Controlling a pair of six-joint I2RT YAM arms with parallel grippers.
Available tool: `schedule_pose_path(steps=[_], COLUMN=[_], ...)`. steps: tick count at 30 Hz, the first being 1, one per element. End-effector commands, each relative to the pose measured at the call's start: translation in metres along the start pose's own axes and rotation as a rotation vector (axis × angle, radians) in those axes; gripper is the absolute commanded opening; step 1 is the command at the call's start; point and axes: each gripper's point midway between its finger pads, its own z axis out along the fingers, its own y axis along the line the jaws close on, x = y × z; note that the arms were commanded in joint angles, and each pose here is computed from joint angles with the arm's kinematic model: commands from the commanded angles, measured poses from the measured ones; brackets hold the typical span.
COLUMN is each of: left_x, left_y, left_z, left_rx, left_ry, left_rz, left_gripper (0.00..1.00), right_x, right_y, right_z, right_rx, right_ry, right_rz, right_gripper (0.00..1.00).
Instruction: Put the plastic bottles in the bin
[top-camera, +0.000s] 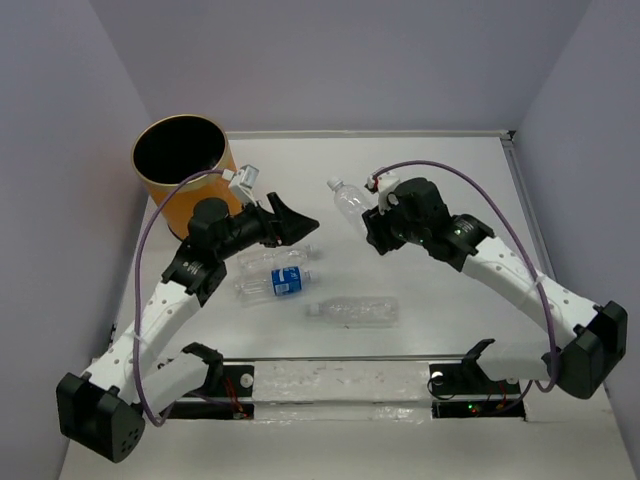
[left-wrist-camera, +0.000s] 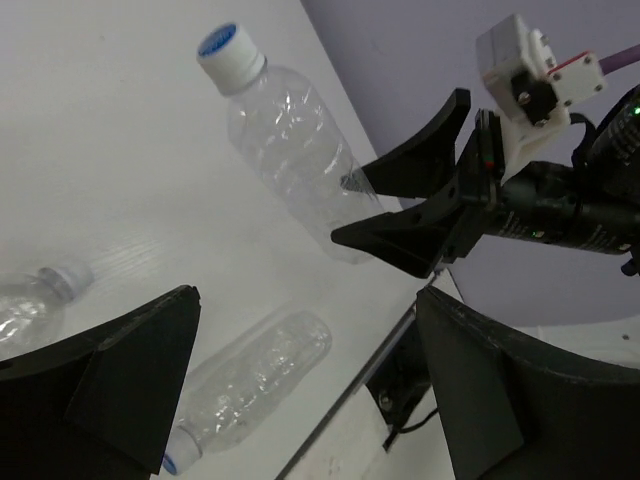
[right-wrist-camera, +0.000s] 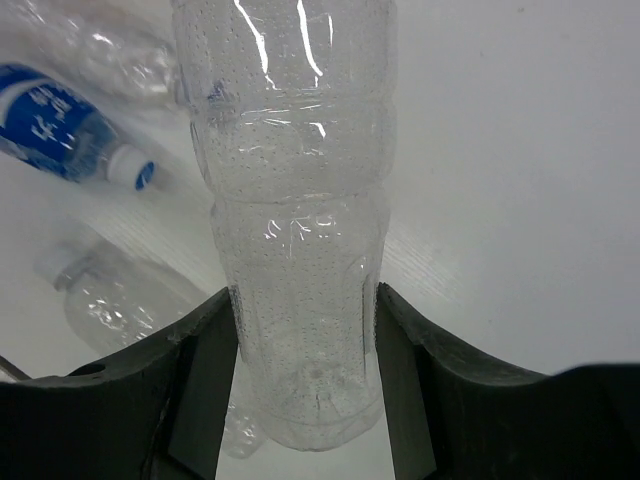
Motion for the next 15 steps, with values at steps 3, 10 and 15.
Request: schedule_pose_path(steps=[3,10,15], left_x=[0.001,-0.021,-0.012], left_y=[-0.046,-0.057,-0.036], left_z=[0.034,0.067,0.098], left_rx=[0.189,0.183,0.095], left_ry=[-0.013,-0.11,-0.092], left_rz=[-0.061,-0.088,-0.097], left_gripper=[0.99,0.99,0.99], right_x=[-0.053,-0.054,-0.051], right_y=[0.03,0.046,0.055], right_z=[-0.022,-0.036,-0.045], right_rx=[-0.153,-0.249,-0.309], right_ry=[-0.316,-0.392,-0.426], right_rz=[0.141,0.167,0.177], right_gripper=[0.37,0.37,0.37])
